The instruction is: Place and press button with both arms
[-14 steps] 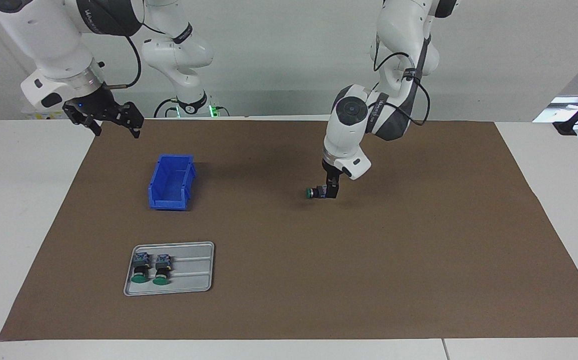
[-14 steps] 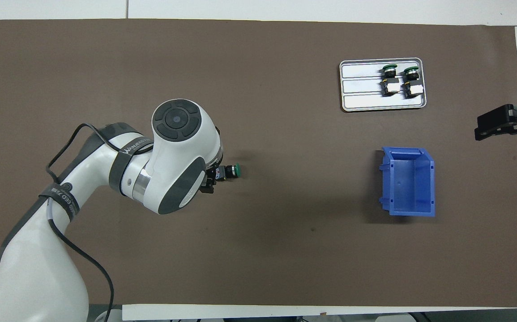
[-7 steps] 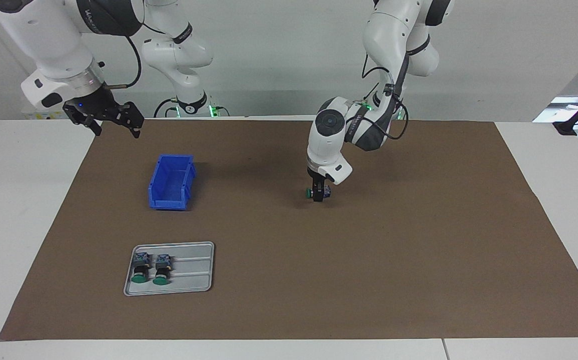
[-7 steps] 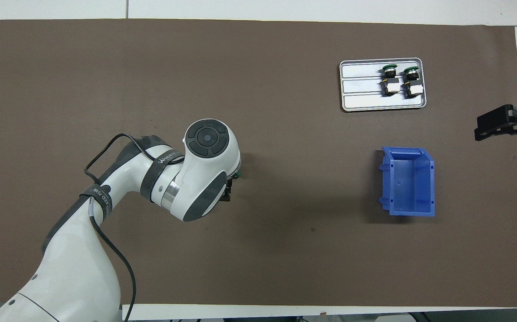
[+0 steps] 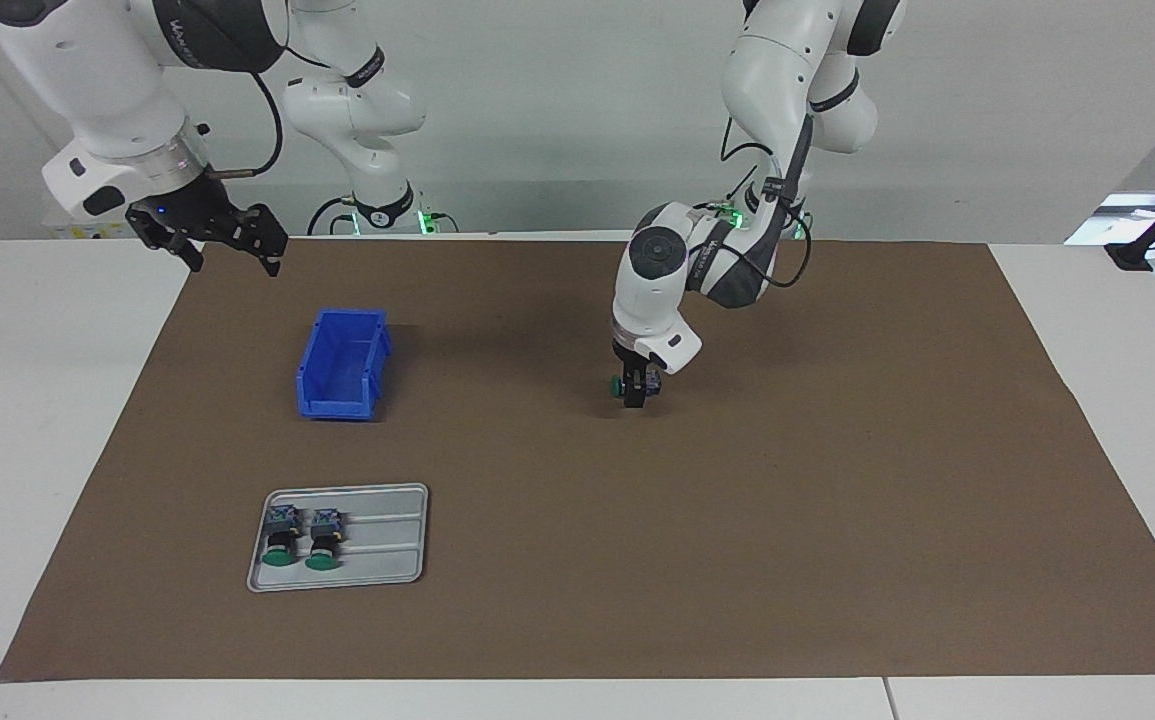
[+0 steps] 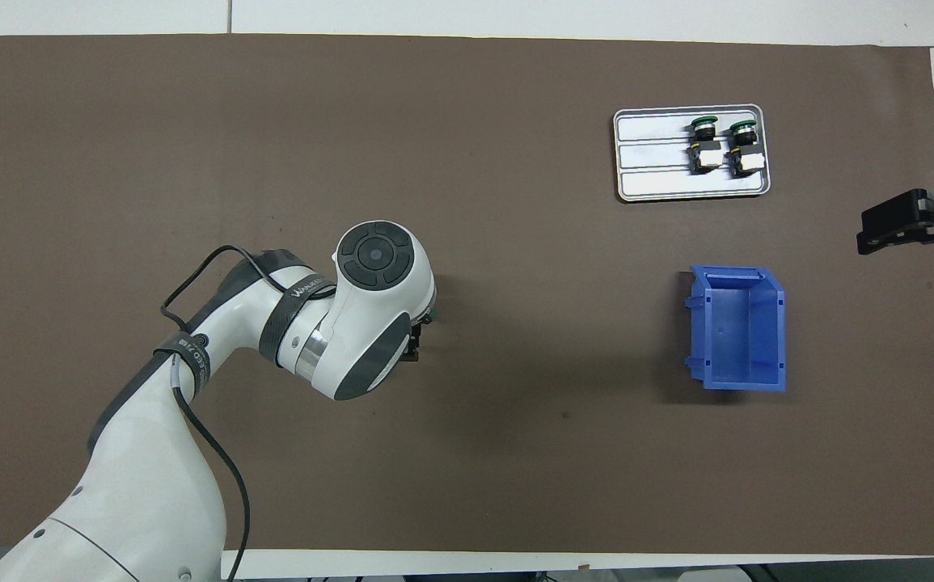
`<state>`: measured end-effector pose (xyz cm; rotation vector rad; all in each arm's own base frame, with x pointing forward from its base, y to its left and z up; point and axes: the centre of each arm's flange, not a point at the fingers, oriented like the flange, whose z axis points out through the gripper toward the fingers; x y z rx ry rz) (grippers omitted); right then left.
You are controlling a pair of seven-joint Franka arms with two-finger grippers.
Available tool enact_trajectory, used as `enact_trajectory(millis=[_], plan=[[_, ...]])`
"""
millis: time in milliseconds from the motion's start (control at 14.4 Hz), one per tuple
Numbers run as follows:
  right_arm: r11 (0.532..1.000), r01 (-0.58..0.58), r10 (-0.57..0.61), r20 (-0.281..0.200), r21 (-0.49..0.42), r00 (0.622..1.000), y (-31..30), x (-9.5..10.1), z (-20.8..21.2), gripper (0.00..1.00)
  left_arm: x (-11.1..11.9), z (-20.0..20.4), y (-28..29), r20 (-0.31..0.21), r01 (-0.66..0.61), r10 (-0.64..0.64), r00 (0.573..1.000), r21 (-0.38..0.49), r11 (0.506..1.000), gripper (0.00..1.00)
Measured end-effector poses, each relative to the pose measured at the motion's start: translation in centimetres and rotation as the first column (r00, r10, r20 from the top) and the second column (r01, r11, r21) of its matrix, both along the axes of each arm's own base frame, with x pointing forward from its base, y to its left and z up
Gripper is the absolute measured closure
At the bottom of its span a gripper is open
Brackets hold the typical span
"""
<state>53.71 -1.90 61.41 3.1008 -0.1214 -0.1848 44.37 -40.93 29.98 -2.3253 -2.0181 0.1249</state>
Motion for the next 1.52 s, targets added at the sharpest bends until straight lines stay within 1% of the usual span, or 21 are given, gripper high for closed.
enact_trajectory(millis=[69, 138, 208, 415, 485, 692, 831, 1039, 1246, 1385, 1523], plan=[[1.0, 0.0, 0.0, 0.0, 0.0, 1.0, 0.0, 0.0, 0.0, 0.02, -0.1, -0.1, -0.1, 0.0, 0.0, 0.0, 1.0, 0.001, 1.0, 0.1], [1.0, 0.0, 0.0, 0.0, 0.0, 1.0, 0.0, 0.0, 0.0, 0.02, -0.2, -0.1, -0.3, 0.0, -0.002, 0.002, 1.0, 0.001, 1.0, 0.17], [1.0, 0.0, 0.0, 0.0, 0.0, 1.0, 0.0, 0.0, 0.0, 0.02, -0.3, -0.1, -0.3, 0.0, -0.005, 0.005, 1.0, 0.001, 1.0, 0.32], [1.0, 0.0, 0.0, 0.0, 0.0, 1.0, 0.0, 0.0, 0.0, 0.02, -0.2, 0.0, -0.3, 0.004, -0.011, 0.011, 1.0, -0.001, 1.0, 0.66], [1.0, 0.0, 0.0, 0.0, 0.0, 1.0, 0.0, 0.0, 0.0, 0.02, -0.2, 0.0, -0.3, 0.004, -0.012, 0.012, 1.0, -0.001, 1.0, 0.67], [1.0, 0.0, 0.0, 0.0, 0.0, 1.0, 0.0, 0.0, 0.0, 0.02, -0.1, 0.0, -0.3, 0.006, -0.014, 0.014, 1.0, -0.003, 1.0, 0.67], [1.0, 0.0, 0.0, -0.001, 0.0, 1.0, 0.0, 0.0, 0.0, 0.02, 0.2, 0.5, -0.3, 0.018, -0.018, 0.018, 1.0, -0.012, 1.0, 0.67], [1.0, 0.0, 0.0, -0.001, 0.0, 1.0, 0.0, 0.0, 0.0, 0.02, 1.9, 3.3, 0.9, 0.056, -0.047, 0.049, 0.997, -0.042, 0.998, 0.67], [1.0, 0.0, 0.0, -0.001, 0.0, 1.0, 0.0, 0.0, 0.0, 0.02, 3.4, 6.0, 2.9, 0.087, -0.036, 0.042, 0.995, -0.067, 0.997, 0.67], [1.0, 0.0, 0.0, -0.001, 0.0, 1.0, 0.0, 0.0, 0.0, 0.02, 4.2, 6.7, 4.2, 0.088, -0.034, 0.042, 0.995, -0.086, 0.996, 0.67], [1.0, 0.0, 0.0, -0.001, 0.0, 1.0, 0.0, 0.0, 0.0, 0.02, 4.6, 6.6, 4.7, 0.066, -0.04, 0.048, 0.997, -0.12, 0.992, 0.67]])
